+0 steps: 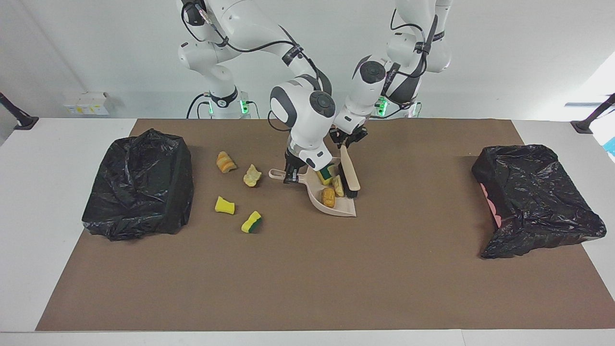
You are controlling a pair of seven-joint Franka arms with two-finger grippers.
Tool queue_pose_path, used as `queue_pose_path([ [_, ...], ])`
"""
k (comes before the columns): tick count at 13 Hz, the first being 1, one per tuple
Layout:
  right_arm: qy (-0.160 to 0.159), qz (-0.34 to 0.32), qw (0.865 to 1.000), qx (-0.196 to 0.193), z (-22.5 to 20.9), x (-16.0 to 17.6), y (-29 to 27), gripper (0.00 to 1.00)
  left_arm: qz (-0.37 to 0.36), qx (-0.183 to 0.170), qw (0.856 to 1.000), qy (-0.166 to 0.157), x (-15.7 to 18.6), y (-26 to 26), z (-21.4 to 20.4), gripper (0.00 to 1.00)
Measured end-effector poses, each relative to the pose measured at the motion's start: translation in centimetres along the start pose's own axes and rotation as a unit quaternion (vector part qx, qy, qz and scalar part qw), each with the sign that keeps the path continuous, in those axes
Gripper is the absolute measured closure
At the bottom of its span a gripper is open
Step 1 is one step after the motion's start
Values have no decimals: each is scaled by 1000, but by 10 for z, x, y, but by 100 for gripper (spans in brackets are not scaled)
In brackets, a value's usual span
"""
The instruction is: Sweep and dump trash in bin
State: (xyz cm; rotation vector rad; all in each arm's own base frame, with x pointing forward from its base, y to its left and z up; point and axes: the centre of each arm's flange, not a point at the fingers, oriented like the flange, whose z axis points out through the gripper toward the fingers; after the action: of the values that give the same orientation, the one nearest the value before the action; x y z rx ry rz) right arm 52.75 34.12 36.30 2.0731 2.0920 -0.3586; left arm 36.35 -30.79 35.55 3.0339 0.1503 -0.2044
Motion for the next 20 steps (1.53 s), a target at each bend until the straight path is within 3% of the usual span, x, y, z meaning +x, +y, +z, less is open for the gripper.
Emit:
queue_pose_path([
  [5,3,7,1000,1,2,-6,5,69,-43,31,998,-14,33,-48,-4,74],
  [7,18,21,1000,10,4,-14,11,69,-46,35,998,-15,36,-53,-4,74],
  [9,52,53,997,12,5,-36,29,69,-45,36,998,-15,35,-52,-4,74],
  [12,67,64,996,1,-3,-75,49,69,-37,40,998,-14,32,-48,-3,74],
  [15,88,63,994,-7,-21,-117,57,69,-26,47,998,-13,9,-23,2,74],
  [20,110,55,992,-5,-28,-215,47,69,-16,55,998,-1,-72,43,6,74],
])
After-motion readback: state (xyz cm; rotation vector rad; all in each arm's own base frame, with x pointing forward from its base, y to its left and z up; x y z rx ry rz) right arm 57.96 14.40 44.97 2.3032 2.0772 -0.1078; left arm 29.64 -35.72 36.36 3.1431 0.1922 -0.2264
